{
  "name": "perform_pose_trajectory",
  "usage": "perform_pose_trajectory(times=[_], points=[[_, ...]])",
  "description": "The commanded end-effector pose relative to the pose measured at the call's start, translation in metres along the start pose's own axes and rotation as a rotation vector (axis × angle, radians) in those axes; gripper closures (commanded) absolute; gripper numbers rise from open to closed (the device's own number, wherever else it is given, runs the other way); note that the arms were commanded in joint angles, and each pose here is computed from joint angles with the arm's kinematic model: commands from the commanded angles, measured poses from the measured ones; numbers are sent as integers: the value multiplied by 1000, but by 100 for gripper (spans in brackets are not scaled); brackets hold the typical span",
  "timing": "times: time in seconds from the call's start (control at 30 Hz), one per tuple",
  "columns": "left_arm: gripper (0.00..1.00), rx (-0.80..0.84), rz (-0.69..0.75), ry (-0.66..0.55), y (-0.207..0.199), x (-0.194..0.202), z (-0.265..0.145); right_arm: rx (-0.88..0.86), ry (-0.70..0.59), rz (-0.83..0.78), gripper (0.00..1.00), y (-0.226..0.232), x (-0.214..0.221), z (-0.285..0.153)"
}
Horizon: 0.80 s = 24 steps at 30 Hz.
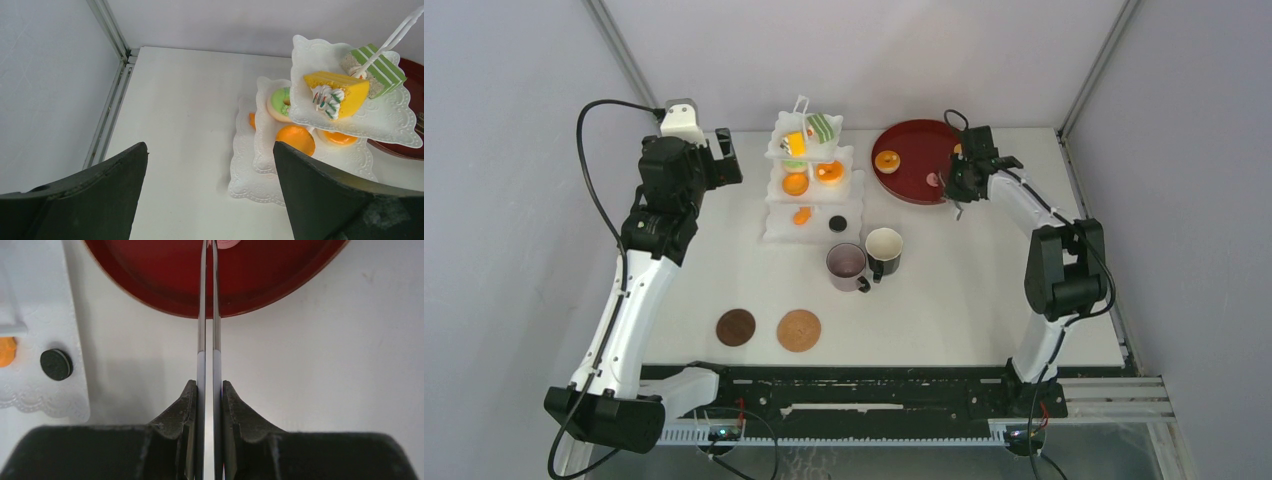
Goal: Serve the afternoon tea
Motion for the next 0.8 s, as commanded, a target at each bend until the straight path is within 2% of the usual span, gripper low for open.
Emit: perform_pose_trajectory(times=[0.0, 0.13, 0.3, 0.37, 0.63, 0.77], points=[[0, 2, 1, -47, 1, -11, -2, -83, -126, -11, 100, 17, -26, -27], [0, 6, 0, -45, 0, -10, -1, -74, -162, -25, 98, 9, -26, -36], [0, 4, 1, -45, 1, -10, -1, 27, -122, -98, 72, -1, -8, -32], [0, 6, 3, -46, 0, -10, -1, 49, -107, -121, 65, -3, -1, -31], [0, 10, 0, -49, 0, -12, -2, 74, -81, -174, 52, 0, 12, -26], [0, 12, -1, -47, 0, -11, -1, 56, -85, -184, 51, 4, 9, -22]])
Point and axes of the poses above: each gripper's point midway between its finger pads, its own z axis out along the fingers, its own y axis along the line the jaws close on, x = y × z, the point moved 8 cm from there along -z, back along the fingers, and after that the axes turned 2 degrees about z, right-handed, at the moved point
